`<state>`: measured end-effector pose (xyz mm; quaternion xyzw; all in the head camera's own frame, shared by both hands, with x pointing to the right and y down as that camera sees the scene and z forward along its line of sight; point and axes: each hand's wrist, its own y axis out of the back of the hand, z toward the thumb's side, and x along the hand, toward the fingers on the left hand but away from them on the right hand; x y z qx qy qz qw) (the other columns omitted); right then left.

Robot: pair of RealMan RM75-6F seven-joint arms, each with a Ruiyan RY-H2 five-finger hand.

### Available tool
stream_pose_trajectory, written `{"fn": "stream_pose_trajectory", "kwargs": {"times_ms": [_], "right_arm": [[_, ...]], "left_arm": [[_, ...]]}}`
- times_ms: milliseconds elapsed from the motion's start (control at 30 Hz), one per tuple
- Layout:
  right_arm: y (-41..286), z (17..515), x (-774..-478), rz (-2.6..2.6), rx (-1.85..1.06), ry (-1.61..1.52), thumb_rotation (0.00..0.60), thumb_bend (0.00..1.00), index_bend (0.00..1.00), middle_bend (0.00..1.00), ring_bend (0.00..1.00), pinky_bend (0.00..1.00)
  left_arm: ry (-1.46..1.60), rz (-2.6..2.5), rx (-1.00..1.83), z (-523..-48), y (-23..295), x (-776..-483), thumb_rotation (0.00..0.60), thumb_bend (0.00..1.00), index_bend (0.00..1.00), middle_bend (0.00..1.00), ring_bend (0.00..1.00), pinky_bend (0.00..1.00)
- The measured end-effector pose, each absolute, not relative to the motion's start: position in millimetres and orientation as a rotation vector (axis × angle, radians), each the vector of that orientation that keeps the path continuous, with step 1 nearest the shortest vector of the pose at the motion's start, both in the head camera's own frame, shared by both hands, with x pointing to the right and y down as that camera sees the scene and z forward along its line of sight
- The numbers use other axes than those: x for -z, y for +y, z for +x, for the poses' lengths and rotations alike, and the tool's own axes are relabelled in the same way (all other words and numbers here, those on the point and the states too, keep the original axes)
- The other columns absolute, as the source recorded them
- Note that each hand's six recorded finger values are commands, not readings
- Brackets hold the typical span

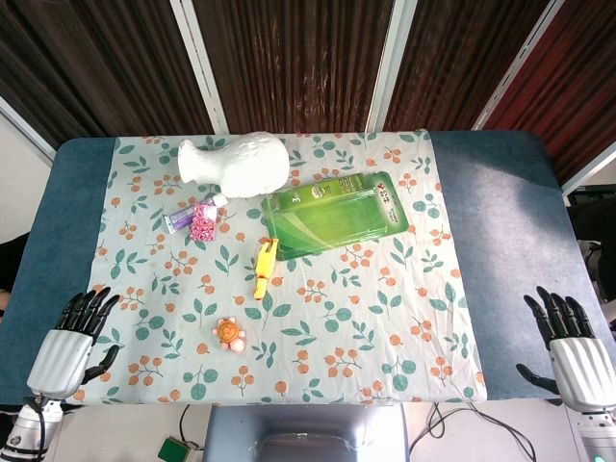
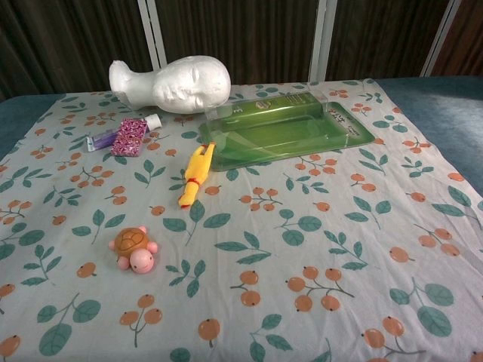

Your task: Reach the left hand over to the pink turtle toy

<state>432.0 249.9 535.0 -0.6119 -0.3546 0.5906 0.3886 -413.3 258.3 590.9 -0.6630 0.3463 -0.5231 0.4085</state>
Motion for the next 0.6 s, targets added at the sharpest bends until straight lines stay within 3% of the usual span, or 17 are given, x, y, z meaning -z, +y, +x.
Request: {"fn": "stream_pose_trajectory", "kwargs": {"times_ms": [267,333,467,600], "right_arm": [[250.0,435.3,-529.7,-1.544,-1.499,-0.922,0.600,0.13,0.00,0.00,0.00,0.00],[250.2,435.9,-528.6,-1.545,-1.496,-0.926,0.600,0.13,0.00,0.00,0.00,0.00],[250.1,436.1,-527.3,-1.553,-1.491,-0.930,0.600,0.13,0.00,0.00,0.00,0.00],[249.9,433.9,-527.2,-1.566,-1.478,-0.927,0.600,0.13,0.00,0.00,0.00,0.00]], "left_arm": [[0.822,-1.717,1.294,-401.7,261.6,-597.7,0.600,0.36,0.00,0.02,0.04,0.11],[0.798,-1.737,1.266,-394.1,263.9,-599.7,0.600,0.36,0.00,0.03,0.16,0.21],[0.723,-1.798,1.179,-369.8,271.2,-608.6,0.600,0.36,0.00,0.06,0.47,0.53],[0.610,-1.867,1.121,-344.5,278.9,-626.9,0.600,0.39,0.01,0.09,0.65,0.71]]}}
